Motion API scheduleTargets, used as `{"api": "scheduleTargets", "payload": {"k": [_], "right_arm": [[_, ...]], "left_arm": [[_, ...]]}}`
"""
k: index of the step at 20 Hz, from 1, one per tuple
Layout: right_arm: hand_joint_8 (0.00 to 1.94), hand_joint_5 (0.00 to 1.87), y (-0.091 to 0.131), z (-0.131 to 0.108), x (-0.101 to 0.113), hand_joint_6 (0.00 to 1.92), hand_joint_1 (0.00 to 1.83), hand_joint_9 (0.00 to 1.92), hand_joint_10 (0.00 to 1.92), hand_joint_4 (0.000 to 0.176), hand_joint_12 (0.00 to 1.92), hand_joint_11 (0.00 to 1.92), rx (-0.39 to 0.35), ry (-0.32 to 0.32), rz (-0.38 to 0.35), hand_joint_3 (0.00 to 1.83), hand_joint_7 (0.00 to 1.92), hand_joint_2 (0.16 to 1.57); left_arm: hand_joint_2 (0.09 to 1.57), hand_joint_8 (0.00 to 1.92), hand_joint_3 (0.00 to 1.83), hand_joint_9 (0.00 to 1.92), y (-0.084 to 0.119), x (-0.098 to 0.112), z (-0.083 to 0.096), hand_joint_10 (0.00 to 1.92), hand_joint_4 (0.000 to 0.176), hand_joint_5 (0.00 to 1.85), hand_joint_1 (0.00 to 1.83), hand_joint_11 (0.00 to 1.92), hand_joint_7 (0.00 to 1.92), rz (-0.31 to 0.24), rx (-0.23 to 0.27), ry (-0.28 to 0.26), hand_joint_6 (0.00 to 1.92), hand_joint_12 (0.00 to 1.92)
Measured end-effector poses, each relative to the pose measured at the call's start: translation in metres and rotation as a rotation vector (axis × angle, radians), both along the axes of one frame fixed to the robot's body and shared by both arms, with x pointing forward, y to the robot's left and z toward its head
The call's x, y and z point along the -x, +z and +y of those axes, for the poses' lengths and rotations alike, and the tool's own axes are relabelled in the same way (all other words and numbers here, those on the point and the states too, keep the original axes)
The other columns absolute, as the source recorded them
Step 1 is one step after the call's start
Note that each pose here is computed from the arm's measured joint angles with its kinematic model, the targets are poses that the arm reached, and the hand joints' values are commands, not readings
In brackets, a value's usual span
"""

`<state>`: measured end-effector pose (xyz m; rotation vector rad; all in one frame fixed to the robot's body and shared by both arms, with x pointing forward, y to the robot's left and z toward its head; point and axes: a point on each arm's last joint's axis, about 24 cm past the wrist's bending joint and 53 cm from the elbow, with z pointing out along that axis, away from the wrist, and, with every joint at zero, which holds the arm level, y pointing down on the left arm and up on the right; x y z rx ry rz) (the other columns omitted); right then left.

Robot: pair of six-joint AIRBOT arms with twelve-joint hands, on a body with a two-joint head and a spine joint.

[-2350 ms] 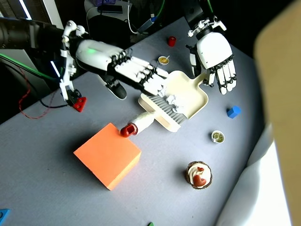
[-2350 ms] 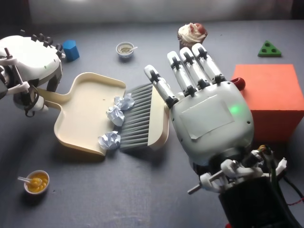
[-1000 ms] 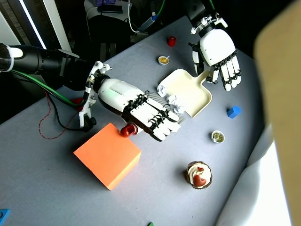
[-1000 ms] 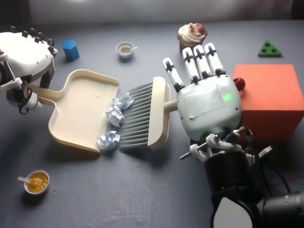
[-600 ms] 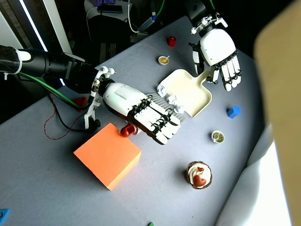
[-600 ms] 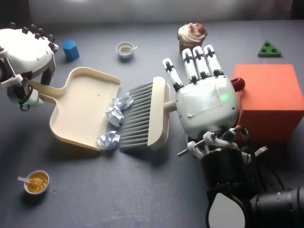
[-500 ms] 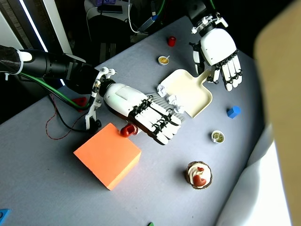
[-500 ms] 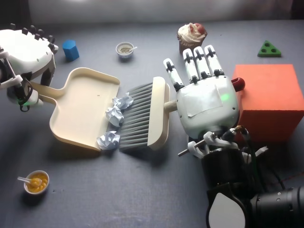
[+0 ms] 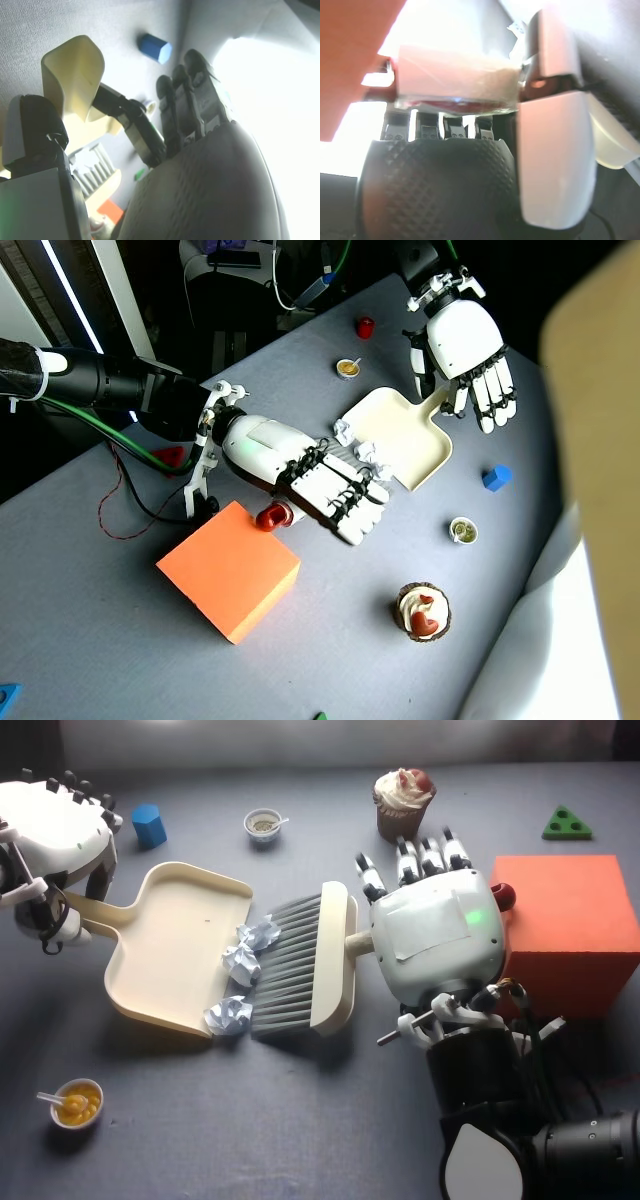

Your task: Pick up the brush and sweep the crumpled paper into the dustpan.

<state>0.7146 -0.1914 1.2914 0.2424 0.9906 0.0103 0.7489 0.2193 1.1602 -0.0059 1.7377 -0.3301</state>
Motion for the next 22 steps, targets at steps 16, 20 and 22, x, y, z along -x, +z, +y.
{"api": "scheduleTargets", "payload": {"k": [16,20,22], "right_arm": [[1.94,1.04,0.024,-0.011,0.008,1.92,1.48,1.26,1.92,0.057,1.92,1.28,0.080,0.025,-0.061,0.00,1.09,1.21],[1.94,1.09,0.042,-0.008,0.022,1.92,1.48,1.29,1.92,0.064,1.92,1.30,0.164,0.036,-0.109,0.00,1.12,1.22],[1.94,1.08,0.052,0.000,0.027,1.92,1.48,1.30,1.92,0.066,1.92,1.31,0.237,0.017,-0.111,0.00,1.15,1.21]], "left_arm": [[1.11,0.00,0.00,0.17,0.001,0.002,0.002,0.00,0.000,1.00,1.10,0.07,0.28,0.002,0.000,0.001,0.95,0.15],[1.09,0.00,0.00,0.22,0.000,0.004,0.000,0.01,0.000,1.04,1.11,0.12,0.32,0.007,0.004,-0.003,0.88,0.18],[1.11,0.00,0.00,0.20,0.001,0.004,0.001,0.00,0.000,1.01,1.09,0.10,0.30,0.005,0.005,-0.001,0.93,0.18]]}}
